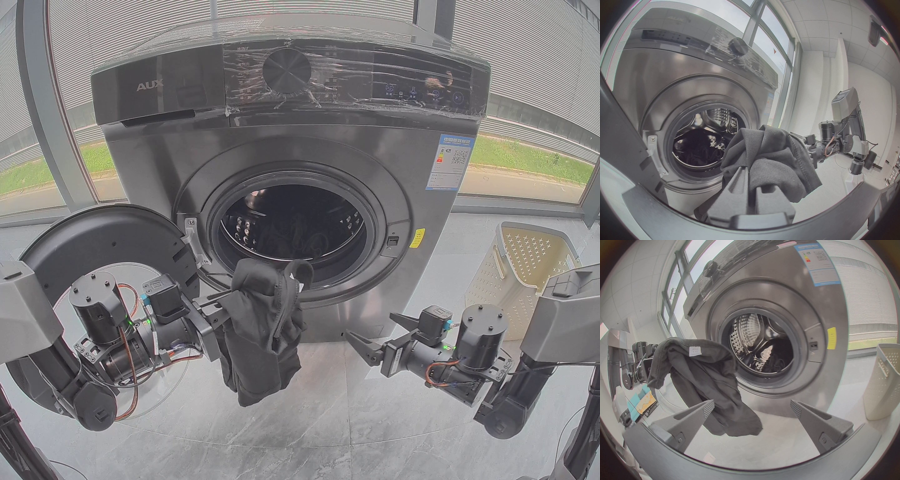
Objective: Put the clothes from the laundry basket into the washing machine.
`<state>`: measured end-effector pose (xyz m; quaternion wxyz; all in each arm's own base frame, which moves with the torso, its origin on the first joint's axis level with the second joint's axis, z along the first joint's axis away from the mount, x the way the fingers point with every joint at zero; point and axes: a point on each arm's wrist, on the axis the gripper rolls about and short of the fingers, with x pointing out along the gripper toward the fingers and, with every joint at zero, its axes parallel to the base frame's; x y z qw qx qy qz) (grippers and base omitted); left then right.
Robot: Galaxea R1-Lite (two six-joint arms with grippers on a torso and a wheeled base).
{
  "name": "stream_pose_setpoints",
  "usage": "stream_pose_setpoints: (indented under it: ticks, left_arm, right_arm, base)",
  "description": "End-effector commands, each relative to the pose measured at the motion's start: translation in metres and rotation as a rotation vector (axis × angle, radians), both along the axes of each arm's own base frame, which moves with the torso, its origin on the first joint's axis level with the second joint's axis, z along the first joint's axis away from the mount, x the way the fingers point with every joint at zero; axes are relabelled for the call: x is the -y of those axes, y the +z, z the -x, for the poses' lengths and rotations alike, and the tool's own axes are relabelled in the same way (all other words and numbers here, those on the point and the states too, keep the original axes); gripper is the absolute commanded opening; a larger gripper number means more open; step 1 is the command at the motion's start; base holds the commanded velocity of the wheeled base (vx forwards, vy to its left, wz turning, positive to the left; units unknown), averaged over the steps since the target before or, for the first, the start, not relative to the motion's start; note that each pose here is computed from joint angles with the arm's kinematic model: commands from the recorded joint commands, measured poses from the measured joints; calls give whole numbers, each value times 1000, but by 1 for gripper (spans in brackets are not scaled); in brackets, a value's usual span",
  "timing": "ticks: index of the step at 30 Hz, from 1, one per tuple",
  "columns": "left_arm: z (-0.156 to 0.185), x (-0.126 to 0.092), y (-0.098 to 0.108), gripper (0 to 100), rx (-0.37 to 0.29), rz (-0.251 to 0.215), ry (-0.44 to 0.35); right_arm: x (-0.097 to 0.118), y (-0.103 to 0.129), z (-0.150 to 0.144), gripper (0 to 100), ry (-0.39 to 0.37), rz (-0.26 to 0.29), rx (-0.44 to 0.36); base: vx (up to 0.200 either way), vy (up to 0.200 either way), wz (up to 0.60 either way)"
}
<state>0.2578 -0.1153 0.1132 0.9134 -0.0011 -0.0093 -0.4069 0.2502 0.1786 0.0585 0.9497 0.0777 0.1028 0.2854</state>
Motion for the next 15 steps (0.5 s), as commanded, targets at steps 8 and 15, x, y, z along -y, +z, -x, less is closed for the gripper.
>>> stream_pose_setpoints:
  ticks: [8, 15]
  left_arm:
    - [0, 2, -7, 0, -39, 5, 178]
    - [-9, 3, -6, 0, -40, 34, 277]
  right_arm:
    - [39, 0, 2, 100, -97, 73, -8]
    - [38, 0, 0, 100, -102, 65, -6]
  base:
    - [0, 0, 0]
    - [0, 0, 0]
